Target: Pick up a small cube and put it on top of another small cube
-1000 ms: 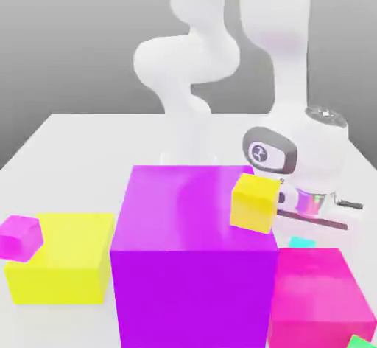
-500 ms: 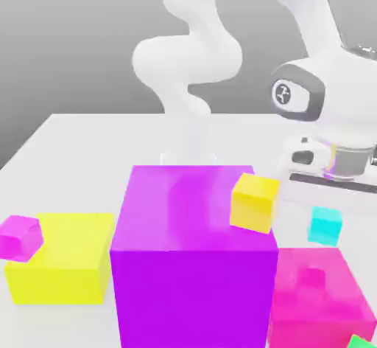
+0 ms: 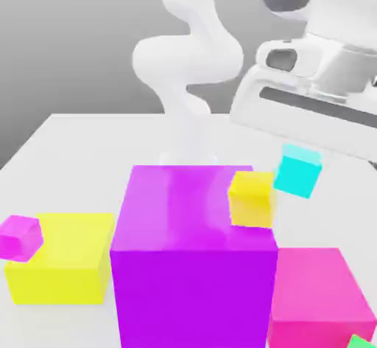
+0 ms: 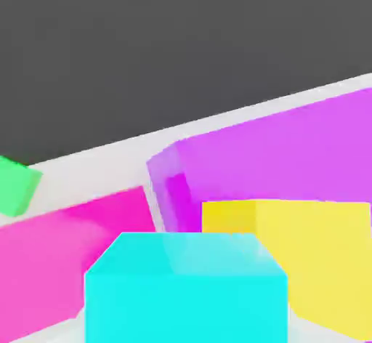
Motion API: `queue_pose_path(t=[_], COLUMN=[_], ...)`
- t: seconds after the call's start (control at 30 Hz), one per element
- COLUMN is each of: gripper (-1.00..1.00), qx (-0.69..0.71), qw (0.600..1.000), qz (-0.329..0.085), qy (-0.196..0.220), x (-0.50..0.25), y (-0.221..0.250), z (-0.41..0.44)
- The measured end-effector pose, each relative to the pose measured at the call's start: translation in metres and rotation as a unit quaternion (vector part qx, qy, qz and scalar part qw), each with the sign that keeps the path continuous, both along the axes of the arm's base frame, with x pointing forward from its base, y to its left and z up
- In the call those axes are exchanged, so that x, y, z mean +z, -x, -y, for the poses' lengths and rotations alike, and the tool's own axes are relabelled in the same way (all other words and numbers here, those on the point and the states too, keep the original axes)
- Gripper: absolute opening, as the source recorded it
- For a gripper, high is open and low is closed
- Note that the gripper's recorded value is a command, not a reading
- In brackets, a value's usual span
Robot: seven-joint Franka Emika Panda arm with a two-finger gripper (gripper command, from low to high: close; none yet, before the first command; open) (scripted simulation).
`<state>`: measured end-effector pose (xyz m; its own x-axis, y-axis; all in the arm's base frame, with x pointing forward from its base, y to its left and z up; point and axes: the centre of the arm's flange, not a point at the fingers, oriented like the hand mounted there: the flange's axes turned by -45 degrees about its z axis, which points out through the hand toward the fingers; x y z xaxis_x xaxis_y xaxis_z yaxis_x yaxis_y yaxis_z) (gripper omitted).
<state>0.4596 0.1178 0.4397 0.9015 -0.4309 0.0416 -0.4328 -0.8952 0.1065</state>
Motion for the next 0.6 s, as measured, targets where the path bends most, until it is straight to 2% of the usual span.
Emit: queue_pose_path(t=[0.1, 0.23, 0.27, 0.47, 0.6], gripper=[-1.00, -1.00, 1.00, 1.00, 1.00], qx=[-0.074, -0.093, -0.094, -0.094, -0.095], qw=[0.996, 0.994, 0.994, 0.994, 0.994], qz=[0.008, 0.010, 0.010, 0.010, 0.010], qy=[-0.044, -0.058, -0.058, -0.057, -0.056], x=[0.024, -0.021, -0.032, -0.037, 0.007], y=[0.006, 0.005, 0.006, 0.006, 0.005], z=[0.026, 0.026, 0.026, 0.026, 0.026])
